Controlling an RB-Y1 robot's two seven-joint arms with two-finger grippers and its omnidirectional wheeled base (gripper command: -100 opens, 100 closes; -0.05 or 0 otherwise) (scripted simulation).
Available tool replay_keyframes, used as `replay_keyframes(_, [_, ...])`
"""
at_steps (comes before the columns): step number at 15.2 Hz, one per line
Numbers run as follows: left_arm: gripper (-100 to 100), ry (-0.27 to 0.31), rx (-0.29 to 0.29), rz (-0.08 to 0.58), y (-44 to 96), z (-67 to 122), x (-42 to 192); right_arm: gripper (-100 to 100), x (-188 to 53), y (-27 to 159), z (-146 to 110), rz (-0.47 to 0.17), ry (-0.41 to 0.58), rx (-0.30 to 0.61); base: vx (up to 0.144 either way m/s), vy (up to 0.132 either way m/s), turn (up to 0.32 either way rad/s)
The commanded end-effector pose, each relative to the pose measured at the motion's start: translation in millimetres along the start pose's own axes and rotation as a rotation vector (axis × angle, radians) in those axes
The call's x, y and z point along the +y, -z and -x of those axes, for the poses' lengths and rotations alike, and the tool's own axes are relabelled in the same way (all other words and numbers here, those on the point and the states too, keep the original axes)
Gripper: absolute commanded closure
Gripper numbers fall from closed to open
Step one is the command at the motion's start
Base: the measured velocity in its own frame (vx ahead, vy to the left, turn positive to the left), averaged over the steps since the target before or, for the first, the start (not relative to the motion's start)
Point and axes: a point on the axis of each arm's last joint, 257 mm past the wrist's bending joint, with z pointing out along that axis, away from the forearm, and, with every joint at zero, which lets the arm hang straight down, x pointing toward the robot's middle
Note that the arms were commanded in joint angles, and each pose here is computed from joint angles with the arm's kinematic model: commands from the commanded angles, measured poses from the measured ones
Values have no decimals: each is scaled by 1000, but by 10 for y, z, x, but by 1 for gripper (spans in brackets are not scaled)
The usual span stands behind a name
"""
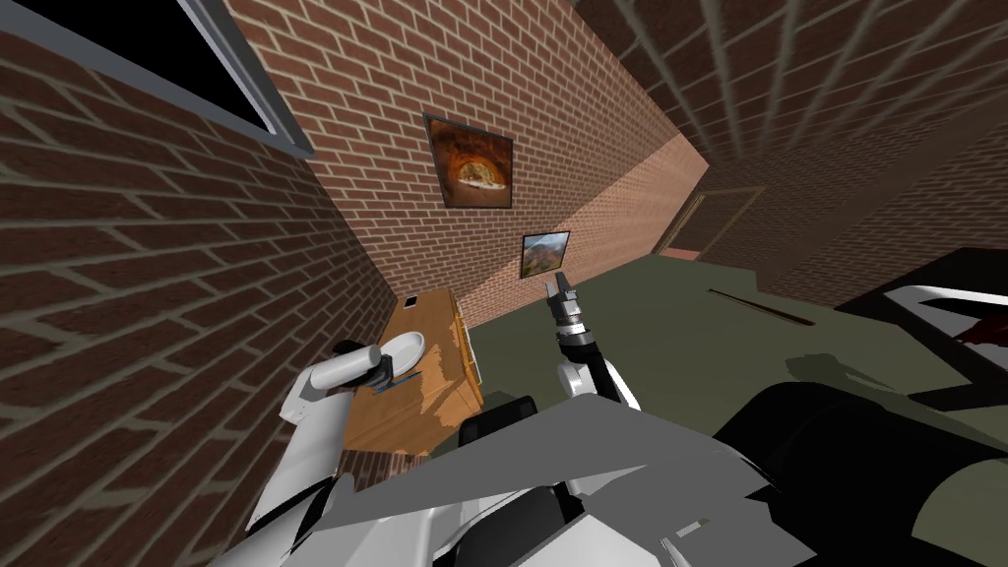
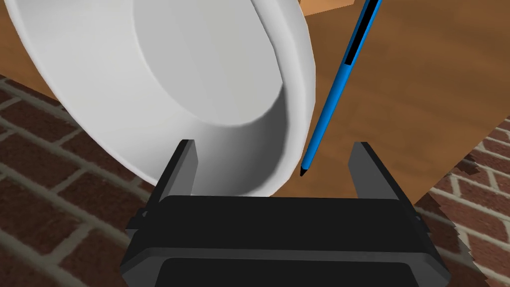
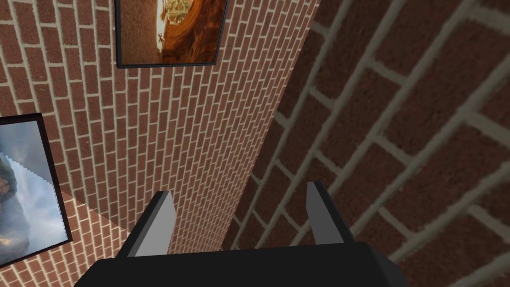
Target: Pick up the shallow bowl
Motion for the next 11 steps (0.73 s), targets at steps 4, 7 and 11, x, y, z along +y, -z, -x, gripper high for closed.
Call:
replay_keyframes(4, [-100, 18, 13, 96, 5, -53, 161, 0, 0, 0, 0, 0, 0, 0, -6, 12, -64])
replay_keyframes(7, [-100, 18, 12, 93, -71, -62, 206, 0, 0, 0, 0, 0, 0, 0, -7, 11, -26])
replay_keyframes(11, [-100, 19, 11, 92, -191, -76, 276, 0, 0, 0, 0, 0, 0, 0, 0, 0, 0])
